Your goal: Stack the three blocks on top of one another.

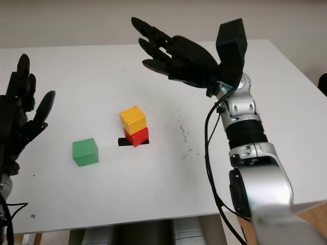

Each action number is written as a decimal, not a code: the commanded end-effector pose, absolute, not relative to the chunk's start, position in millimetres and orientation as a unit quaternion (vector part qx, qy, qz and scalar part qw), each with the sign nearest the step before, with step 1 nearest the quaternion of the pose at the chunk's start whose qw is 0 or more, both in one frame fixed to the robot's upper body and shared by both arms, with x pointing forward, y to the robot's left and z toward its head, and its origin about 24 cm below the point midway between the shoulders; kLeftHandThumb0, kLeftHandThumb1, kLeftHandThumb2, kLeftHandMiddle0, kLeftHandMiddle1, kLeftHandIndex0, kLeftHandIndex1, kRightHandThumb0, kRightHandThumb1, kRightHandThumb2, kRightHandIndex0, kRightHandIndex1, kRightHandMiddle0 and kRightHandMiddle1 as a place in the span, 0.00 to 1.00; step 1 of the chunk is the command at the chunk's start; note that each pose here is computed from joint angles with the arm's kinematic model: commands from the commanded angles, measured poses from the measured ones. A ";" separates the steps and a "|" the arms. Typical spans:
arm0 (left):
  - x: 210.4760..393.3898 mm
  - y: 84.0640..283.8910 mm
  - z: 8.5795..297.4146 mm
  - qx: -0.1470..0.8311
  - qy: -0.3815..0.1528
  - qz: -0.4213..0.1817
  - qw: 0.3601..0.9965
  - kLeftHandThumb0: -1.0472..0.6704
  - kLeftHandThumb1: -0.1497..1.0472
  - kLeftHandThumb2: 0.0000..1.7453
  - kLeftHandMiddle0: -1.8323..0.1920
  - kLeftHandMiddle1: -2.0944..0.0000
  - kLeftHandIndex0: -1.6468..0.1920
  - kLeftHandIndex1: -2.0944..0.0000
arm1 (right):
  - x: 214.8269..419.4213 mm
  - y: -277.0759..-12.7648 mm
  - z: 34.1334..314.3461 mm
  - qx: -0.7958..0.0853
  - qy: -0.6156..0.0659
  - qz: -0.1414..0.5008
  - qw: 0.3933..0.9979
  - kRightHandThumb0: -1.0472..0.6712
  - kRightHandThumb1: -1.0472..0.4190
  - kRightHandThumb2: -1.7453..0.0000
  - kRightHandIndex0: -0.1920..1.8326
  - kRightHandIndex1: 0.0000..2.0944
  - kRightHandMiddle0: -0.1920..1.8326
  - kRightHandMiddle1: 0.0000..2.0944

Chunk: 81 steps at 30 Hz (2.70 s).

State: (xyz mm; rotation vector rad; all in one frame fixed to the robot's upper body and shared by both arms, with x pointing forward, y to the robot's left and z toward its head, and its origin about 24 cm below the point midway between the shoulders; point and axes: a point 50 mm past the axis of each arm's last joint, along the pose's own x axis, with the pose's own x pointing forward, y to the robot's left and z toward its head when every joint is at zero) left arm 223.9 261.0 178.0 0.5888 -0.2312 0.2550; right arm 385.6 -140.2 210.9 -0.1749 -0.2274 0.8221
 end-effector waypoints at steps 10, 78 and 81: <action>213.9 266.5 198.9 0.487 -0.060 0.047 0.870 0.29 0.91 0.03 0.68 0.88 0.70 0.85 | 389.9 -154.4 206.2 0.011 -0.105 0.344 0.933 0.12 0.00 0.84 0.00 0.00 0.00 0.00; 234.6 234.6 124.6 0.691 -0.011 -0.038 0.722 0.34 0.95 0.03 0.70 0.90 0.69 0.41 | 391.8 -155.7 200.4 0.024 -0.094 0.270 0.958 0.13 0.00 0.93 0.01 0.02 0.06 0.03; 234.4 235.4 121.2 0.695 -0.019 -0.030 0.718 0.35 0.94 0.03 0.73 0.93 0.68 0.40 | 391.5 -156.3 200.8 0.021 -0.094 0.270 0.958 0.13 0.00 0.93 0.01 0.02 0.05 0.03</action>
